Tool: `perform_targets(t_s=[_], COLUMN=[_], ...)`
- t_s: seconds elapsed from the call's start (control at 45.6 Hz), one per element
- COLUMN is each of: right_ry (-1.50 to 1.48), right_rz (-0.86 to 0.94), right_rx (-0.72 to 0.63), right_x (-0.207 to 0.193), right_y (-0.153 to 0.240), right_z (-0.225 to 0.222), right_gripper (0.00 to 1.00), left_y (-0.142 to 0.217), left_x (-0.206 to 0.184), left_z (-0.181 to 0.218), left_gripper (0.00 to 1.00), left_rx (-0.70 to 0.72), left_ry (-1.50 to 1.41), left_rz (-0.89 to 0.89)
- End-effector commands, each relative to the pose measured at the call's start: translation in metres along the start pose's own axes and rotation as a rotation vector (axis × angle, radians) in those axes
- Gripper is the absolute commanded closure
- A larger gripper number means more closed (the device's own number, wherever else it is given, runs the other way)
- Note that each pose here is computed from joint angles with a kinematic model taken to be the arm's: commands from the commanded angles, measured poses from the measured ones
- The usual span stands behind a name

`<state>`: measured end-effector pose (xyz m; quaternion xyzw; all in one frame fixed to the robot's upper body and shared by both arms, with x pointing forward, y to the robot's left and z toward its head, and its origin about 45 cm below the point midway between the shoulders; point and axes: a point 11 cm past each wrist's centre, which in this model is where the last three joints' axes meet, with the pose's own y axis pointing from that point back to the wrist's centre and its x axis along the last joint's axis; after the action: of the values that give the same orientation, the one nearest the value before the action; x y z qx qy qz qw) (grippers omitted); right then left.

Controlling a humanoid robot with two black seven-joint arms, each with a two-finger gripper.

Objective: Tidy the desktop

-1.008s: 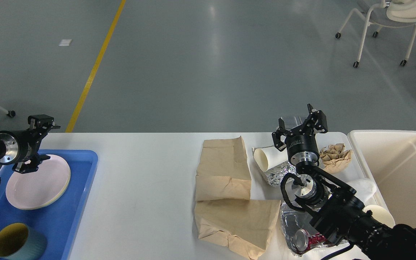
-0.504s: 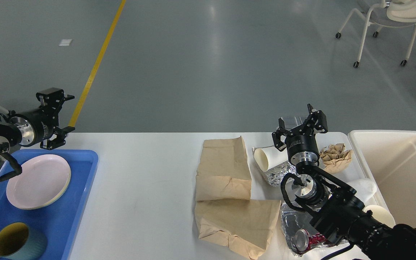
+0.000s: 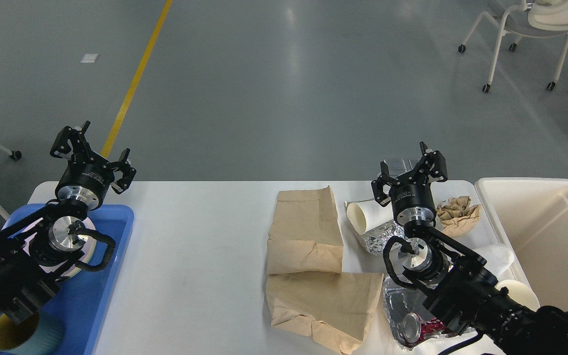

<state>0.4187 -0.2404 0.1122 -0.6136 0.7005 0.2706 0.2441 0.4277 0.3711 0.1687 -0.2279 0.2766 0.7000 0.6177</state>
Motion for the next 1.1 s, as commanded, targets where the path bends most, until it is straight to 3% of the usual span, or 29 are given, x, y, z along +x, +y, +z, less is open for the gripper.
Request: perform_targets(t_s=[0.0,1.074], right_ry=[0.0,0.001], right_rz=[0.0,0.002], right_rx=[0.0,0.0], right_x=[0.0,0.0012], right_y=[0.0,0.0003], right_z=[0.0,-0.0003], right_gripper=[0.0,0.0], left_y=[0.0095,0.0144], left_x=[0.0069,0.0112], left_z=[-0.0001,-0.0023], left_gripper=[0.03,0.03], left_rx=[-0.074,-0.12], left_ry=[0.127,0.143], left_rz=[-0.055,-0.09])
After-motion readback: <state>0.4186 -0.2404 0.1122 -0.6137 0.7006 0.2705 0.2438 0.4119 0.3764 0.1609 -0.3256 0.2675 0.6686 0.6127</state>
